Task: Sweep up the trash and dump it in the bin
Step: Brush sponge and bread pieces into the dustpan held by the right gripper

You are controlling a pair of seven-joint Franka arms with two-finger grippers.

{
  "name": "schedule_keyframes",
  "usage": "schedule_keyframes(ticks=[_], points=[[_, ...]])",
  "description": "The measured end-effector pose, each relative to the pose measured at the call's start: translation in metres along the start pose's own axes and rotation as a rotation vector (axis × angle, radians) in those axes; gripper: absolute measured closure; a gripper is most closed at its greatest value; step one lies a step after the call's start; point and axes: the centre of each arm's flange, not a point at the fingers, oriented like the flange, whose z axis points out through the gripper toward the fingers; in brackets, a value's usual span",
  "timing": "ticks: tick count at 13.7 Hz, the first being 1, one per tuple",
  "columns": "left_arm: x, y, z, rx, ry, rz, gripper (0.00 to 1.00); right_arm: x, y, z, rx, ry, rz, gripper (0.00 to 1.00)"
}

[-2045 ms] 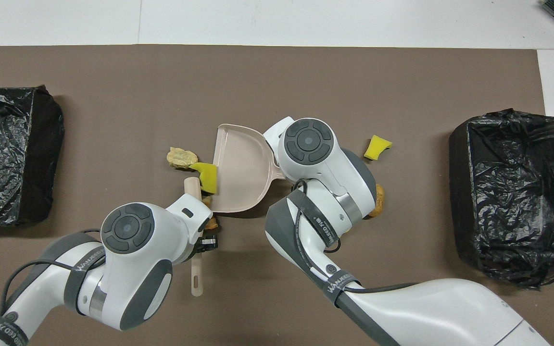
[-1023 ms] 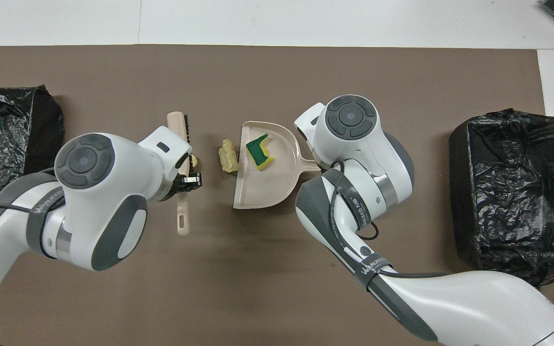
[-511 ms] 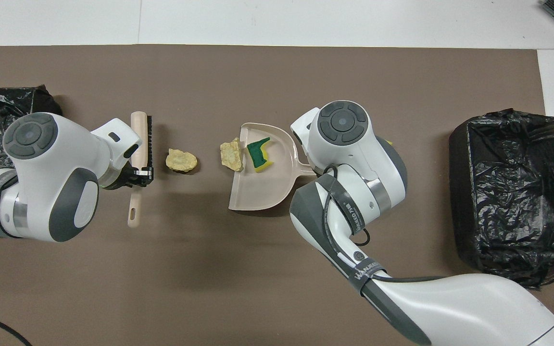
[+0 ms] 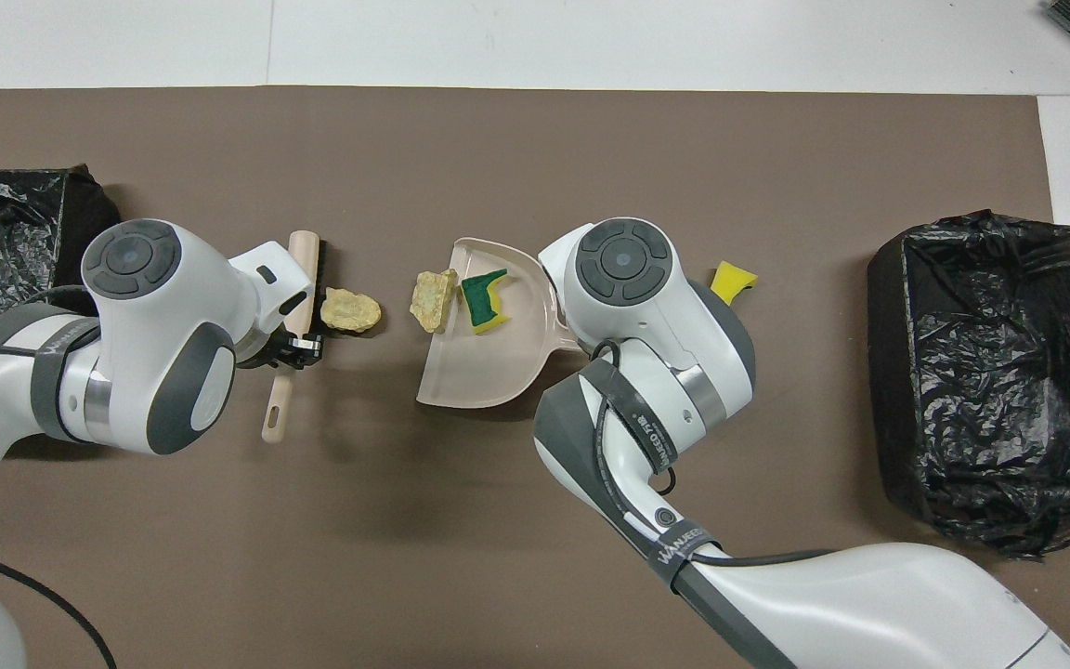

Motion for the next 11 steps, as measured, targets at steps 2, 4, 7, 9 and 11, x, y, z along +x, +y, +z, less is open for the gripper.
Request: schedule_keyframes(ticks=[2, 4, 7, 9, 11], points=[[-0.004, 0.032, 0.002, 0.0, -0.004, 0.053, 0.75, 0.003, -0.003, 0.0, -0.001, 0.0, 0.004, 0.68], [-0.01, 0.063, 0.004, 0.004, -0.019, 0.106, 0.75, 0.002, -0.003, 0.0, -0.001, 0.0, 0.005, 0.68], [-0.023, 0.106, 0.004, 0.014, -0.041, 0.079, 0.75, 0.002, -0.003, 0.0, -0.001, 0.0, 0.005, 0.68], [-0.027, 0.121, -0.004, 0.015, -0.029, 0.004, 0.75, 0.002, -0.003, 0.0, -0.001, 0.0, 0.005, 0.68], [-0.028, 0.125, -0.021, 0.013, -0.009, -0.063, 0.75, 0.002, -0.002, 0.0, -0.001, 0.0, 0.005, 0.68]])
